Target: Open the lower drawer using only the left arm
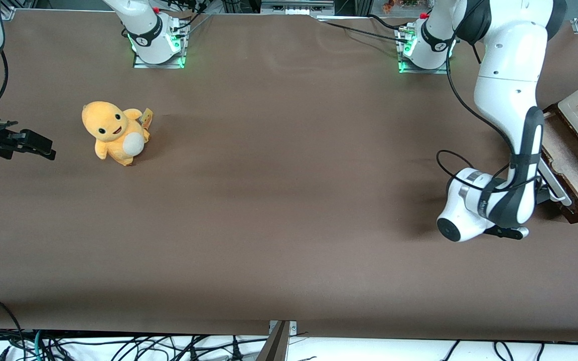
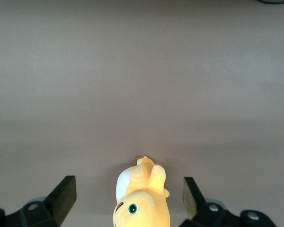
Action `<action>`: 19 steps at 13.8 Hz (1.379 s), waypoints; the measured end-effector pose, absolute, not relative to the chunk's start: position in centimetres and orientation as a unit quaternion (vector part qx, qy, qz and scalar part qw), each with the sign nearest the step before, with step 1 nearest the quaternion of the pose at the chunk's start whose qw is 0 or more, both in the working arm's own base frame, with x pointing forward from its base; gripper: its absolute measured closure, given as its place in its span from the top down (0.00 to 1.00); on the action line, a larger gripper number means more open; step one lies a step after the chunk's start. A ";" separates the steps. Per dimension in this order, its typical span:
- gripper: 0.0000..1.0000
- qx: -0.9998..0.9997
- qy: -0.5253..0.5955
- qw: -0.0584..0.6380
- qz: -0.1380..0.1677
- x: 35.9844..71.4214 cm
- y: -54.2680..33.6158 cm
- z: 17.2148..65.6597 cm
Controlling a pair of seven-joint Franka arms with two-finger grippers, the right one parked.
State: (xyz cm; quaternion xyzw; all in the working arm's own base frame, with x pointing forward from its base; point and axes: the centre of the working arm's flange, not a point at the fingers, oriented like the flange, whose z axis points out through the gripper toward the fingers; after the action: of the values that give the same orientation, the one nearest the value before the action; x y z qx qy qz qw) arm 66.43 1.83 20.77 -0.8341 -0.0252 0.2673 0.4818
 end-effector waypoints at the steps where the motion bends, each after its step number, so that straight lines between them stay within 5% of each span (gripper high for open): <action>1: 1.00 -0.857 -0.042 0.443 0.261 67.1 0.4 22.0; 5: 1.00 -0.938 -0.101 0.236 0.234 69.4 -5.2 28.6; 9: 1.00 -0.974 -0.130 0.068 0.174 70.6 -5.0 40.2; 15: 1.00 -0.997 -0.030 0.007 0.077 68.5 3.0 51.9; 19: 1.00 -1.000 0.011 0.001 0.015 63.3 2.3 57.5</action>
State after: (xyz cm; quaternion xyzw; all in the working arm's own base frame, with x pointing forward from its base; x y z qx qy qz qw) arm 63.29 2.35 57.54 -0.9998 0.0111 0.0150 0.0014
